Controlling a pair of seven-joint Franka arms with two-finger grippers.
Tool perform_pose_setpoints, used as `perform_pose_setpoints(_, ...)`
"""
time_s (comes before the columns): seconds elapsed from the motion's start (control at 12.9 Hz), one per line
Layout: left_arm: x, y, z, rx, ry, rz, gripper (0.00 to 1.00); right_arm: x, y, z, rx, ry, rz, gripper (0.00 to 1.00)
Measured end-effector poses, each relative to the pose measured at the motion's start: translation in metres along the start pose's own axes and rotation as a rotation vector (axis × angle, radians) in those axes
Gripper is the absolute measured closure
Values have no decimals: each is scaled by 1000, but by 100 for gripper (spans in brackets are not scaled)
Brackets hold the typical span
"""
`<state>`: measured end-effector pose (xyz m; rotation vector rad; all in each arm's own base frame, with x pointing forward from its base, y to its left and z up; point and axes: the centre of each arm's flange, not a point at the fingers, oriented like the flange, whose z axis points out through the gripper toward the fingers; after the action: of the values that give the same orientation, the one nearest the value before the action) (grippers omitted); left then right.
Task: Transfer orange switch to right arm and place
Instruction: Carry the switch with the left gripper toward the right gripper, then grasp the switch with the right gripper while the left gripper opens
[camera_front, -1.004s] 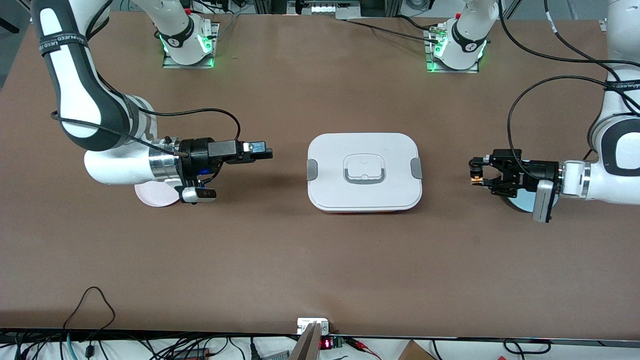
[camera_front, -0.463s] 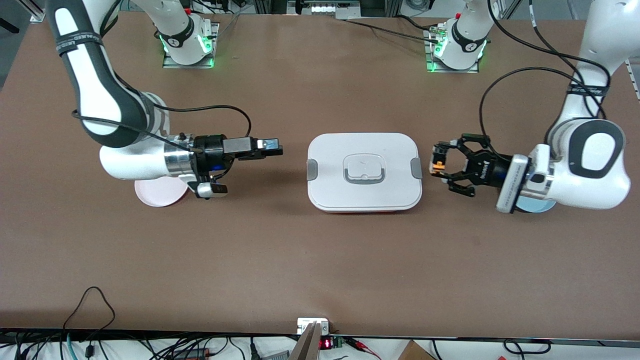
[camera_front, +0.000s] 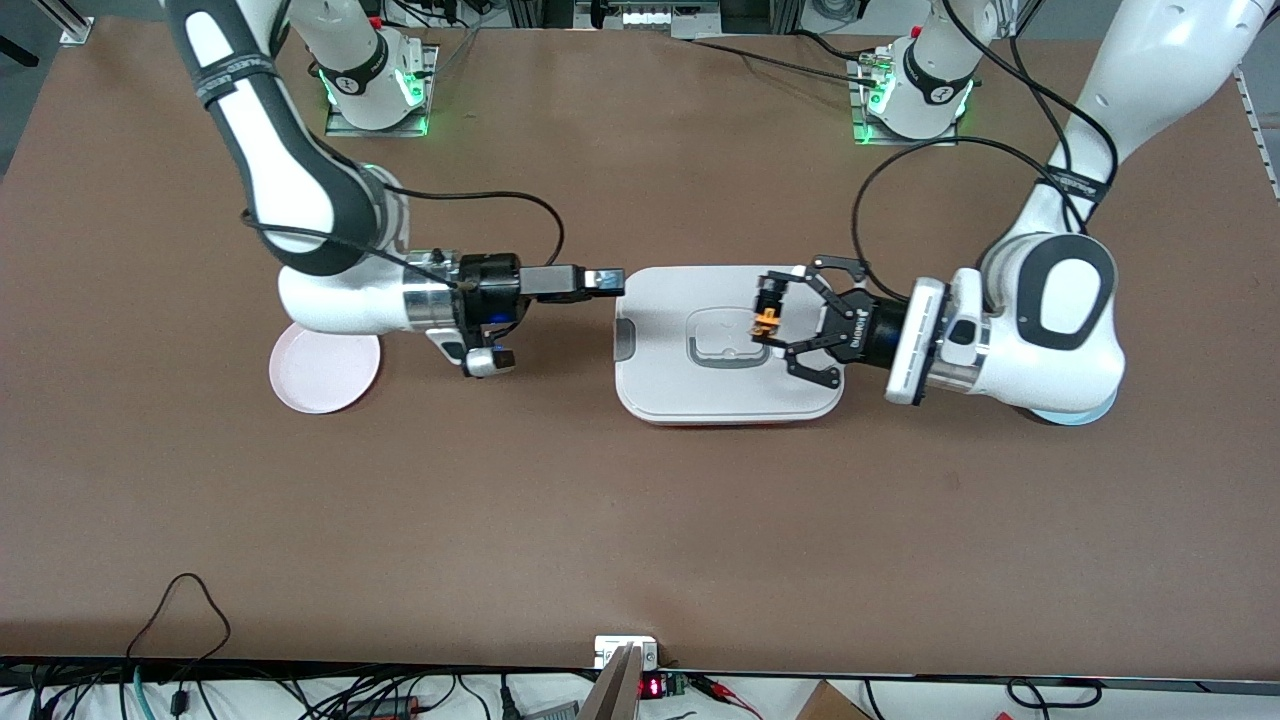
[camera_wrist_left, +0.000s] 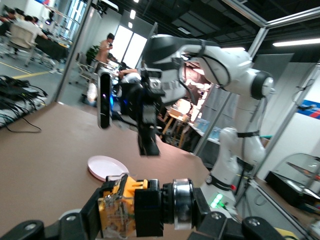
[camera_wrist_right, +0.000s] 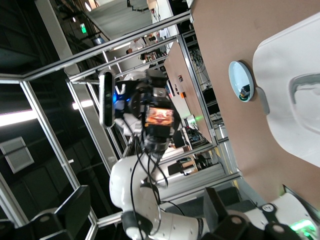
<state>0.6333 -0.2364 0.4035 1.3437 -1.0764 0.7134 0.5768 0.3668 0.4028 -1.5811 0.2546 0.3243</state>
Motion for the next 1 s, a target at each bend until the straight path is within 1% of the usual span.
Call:
perform_pose_setpoints(0.15, 16, 6, 30, 37, 22, 17, 28, -5, 3, 13, 5, 13, 45, 0)
perform_pose_setpoints(0.23, 21, 9, 41, 44, 28, 22, 28, -5, 4, 15, 5, 29, 69, 0)
perform_pose_setpoints(0.54, 23, 11, 49, 44, 34, 21, 28, -3, 6, 20, 44, 112, 135, 0)
perform_pose_setpoints(0.7, 23, 13, 57, 33, 31, 21, 28, -2, 6, 21, 79, 146, 164, 0)
perform_pose_setpoints(0.77, 23, 13, 62, 36, 27, 21, 28, -2, 6, 21, 86, 151, 170, 0)
perform_pose_setpoints(1.0, 21, 15, 78, 45, 13, 21, 28, -5, 7, 26, 81, 150, 171, 0)
